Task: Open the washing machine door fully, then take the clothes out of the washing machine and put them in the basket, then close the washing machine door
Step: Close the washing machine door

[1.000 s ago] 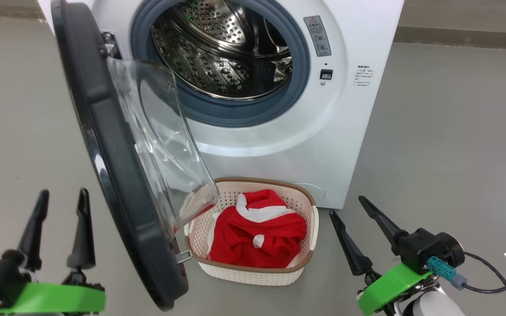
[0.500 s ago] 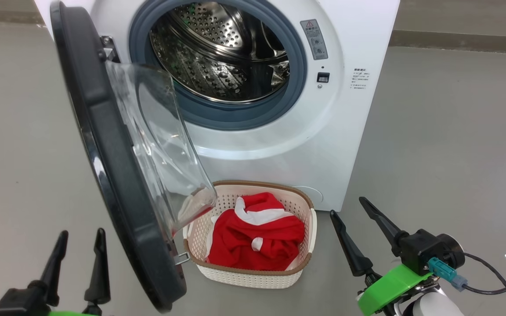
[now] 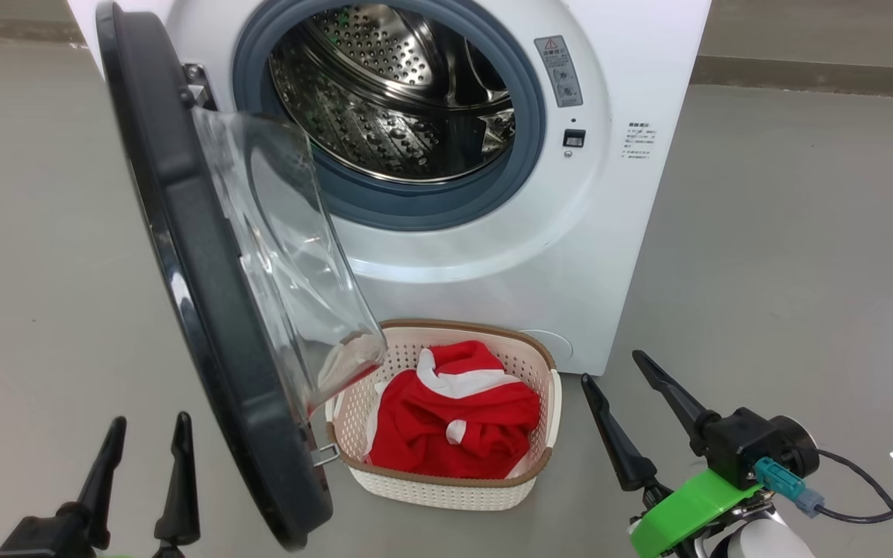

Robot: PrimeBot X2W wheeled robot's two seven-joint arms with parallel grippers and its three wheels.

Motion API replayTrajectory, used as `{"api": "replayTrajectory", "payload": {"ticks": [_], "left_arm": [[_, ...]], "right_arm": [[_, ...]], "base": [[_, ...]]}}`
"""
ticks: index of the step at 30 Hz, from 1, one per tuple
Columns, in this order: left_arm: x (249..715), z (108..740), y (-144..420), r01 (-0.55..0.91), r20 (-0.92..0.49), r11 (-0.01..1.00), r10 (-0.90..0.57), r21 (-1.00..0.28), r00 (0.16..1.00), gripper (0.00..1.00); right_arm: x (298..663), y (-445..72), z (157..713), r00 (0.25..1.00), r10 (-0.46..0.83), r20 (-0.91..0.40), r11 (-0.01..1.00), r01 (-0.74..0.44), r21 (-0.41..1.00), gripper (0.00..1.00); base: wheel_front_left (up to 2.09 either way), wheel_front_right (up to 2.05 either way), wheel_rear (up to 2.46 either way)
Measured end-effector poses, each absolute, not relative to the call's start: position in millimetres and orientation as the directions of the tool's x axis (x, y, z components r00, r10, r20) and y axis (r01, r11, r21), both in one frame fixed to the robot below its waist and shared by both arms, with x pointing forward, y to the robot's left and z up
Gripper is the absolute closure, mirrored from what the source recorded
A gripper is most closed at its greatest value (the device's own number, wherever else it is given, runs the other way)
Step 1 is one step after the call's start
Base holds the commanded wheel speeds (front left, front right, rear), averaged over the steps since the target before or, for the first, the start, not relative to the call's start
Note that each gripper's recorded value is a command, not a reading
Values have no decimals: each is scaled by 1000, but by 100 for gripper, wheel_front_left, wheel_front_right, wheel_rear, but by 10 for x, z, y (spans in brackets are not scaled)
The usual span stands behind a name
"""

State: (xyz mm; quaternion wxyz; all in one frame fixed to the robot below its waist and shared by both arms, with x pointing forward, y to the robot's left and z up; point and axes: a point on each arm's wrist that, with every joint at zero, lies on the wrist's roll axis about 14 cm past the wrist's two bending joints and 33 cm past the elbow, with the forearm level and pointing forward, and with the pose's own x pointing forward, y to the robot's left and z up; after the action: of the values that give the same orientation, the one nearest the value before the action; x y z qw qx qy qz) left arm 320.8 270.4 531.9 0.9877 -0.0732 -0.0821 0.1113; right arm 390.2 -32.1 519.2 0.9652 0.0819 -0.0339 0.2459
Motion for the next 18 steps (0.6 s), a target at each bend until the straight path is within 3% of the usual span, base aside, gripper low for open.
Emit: {"api": "replayTrajectory", "payload": {"ticks": [9, 10, 12, 18], "left_arm": [[3215, 5320, 2698, -207, 147, 967, 228, -149, 962, 0], [3217, 5318, 2697, -206, 146, 967, 228, -149, 963, 15], [3224, 5307, 2687, -202, 143, 968, 223, -148, 964, 100], [3237, 5272, 2675, -197, 132, 968, 218, -153, 967, 100]], "right_arm": [[3902, -328, 5202, 877, 467, 109, 866, -479, 142, 0], [3903, -330, 5198, 878, 467, 108, 867, -479, 142, 0], [3904, -336, 5193, 879, 465, 107, 867, -477, 143, 0], [3906, -352, 5183, 881, 461, 104, 870, -472, 144, 0]], "base": [[0, 0, 0], [0, 0, 0], [0, 0, 0], [0, 0, 0]]}}
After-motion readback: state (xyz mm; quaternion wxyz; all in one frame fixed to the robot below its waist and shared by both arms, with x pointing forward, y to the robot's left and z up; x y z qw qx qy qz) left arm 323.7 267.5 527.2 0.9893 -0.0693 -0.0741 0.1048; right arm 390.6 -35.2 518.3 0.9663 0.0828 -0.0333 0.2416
